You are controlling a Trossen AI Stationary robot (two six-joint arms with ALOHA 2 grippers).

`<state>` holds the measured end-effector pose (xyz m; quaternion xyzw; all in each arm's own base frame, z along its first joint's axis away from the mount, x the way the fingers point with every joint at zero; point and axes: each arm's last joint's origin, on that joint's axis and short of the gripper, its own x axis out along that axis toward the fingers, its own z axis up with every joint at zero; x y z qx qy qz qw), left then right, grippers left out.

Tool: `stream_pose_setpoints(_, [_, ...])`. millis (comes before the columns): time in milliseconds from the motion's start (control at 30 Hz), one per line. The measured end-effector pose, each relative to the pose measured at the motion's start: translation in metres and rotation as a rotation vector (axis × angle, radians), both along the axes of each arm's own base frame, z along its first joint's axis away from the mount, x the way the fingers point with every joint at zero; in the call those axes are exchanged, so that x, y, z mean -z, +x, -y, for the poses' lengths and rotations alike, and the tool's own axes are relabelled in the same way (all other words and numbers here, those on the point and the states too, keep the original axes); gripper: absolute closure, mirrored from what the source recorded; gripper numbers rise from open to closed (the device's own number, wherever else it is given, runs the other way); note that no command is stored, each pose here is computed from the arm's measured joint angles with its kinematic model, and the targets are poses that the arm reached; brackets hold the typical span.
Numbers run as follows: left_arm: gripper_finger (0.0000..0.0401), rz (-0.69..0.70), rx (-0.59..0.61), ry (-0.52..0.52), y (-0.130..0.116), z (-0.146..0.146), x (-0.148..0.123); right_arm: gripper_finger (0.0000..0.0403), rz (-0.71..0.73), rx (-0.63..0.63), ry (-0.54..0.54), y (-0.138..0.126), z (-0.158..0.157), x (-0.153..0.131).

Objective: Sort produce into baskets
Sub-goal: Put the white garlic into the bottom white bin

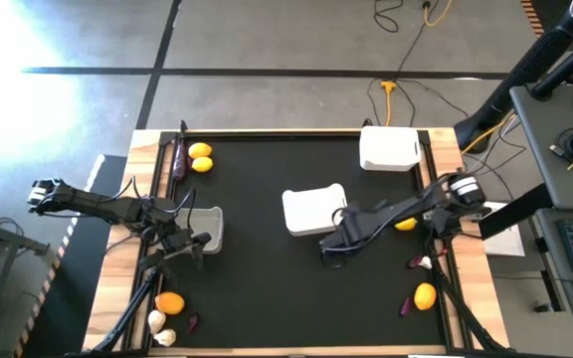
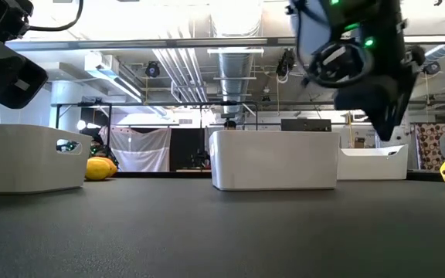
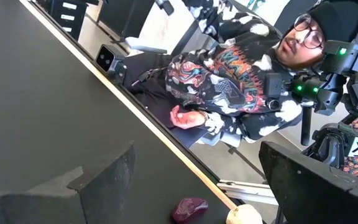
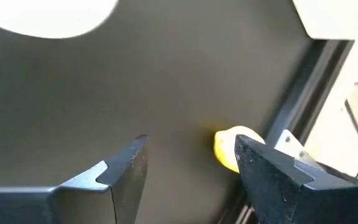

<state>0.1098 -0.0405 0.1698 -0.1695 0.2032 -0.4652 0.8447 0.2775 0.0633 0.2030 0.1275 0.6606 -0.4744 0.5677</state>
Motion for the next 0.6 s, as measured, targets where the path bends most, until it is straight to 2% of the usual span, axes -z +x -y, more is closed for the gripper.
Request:
stream_pose_setpoints(133, [0.0074, 0.0, 0.0, 0.0, 0.0, 0.0, 0.0, 0.0172, 0.03, 0.09, -0.011, -0.026, 0.006, -0.006])
stream_pose_setpoints(233, [0.0074, 0.0, 0.0, 0.0, 0.0, 0.0, 0.0, 0.0172, 0.044, 0.199, 0.024, -0.048, 0.008, -0.007])
stream_pose_setpoints(433, [0.0074, 0.0, 0.0, 0.0, 0.0, 0.0, 0.0, 0.0172, 0.075, 0.319, 0.155, -0.079, 0.001, -0.001])
stream_pose_setpoints(600, [0.0074, 0.0, 0.0, 0.0, 0.0, 0.0, 0.0, 0.0172, 0.1, 0.299, 0.324, -0.087, -0.026, 0.019])
